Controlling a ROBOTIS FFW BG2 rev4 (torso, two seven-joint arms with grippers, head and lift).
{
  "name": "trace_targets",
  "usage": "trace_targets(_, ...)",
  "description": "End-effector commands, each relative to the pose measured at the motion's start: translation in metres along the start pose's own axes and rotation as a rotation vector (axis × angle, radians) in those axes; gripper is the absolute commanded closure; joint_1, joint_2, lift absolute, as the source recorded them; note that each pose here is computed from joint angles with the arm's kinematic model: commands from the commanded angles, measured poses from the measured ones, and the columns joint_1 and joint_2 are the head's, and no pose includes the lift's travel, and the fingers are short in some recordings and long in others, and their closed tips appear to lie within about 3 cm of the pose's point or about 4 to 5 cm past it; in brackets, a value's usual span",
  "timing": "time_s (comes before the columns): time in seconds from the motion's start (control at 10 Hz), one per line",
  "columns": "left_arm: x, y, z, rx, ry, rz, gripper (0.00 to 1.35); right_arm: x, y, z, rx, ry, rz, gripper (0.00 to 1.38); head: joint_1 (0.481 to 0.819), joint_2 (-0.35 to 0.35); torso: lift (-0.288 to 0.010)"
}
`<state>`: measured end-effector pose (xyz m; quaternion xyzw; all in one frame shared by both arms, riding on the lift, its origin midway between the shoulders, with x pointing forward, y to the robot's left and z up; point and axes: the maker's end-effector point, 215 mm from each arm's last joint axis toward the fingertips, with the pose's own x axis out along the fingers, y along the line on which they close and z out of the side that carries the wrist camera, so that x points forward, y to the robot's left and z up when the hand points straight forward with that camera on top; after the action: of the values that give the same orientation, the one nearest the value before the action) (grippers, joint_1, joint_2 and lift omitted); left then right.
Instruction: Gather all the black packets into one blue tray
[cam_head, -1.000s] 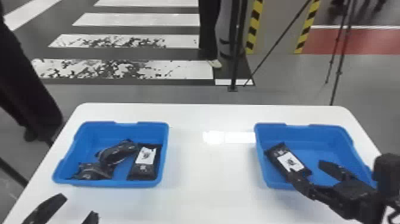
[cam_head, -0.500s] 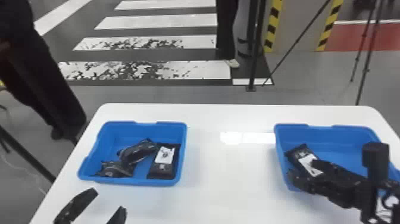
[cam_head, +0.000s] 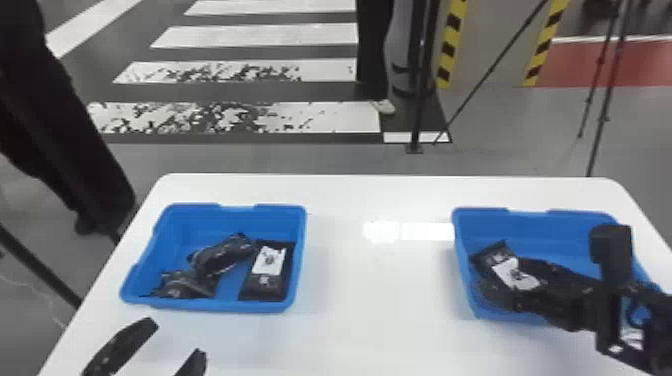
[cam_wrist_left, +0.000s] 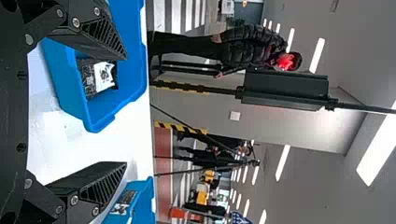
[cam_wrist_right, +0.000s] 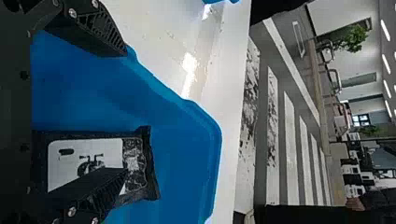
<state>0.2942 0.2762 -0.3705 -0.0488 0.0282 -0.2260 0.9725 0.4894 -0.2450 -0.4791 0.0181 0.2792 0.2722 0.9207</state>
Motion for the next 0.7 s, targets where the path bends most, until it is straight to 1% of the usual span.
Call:
trace_targets(0.0,0.0,0.0,0.0,0.001,0.001,0.0,0.25,-0.01,-0.017,0.008,-0.014,-0.008,-0.036,0.15,0.695,0.052,-0.11)
trace_targets(0.2,0.002,-0.002,-0.002,0.0,0.006,-0.005,0.25,-0.008,-0.033,0.004,-0.038,0.024,-0.058,0.14,0.695,0.015,-0.11)
trace_targets(0.6,0.003,-0.003,-0.005,-0.006,0.015,-0.01,0.25,-0.01,-0.054,-0.016,-0.051,0.1,-0.094,0.14,0.695,-0.022,-0.11)
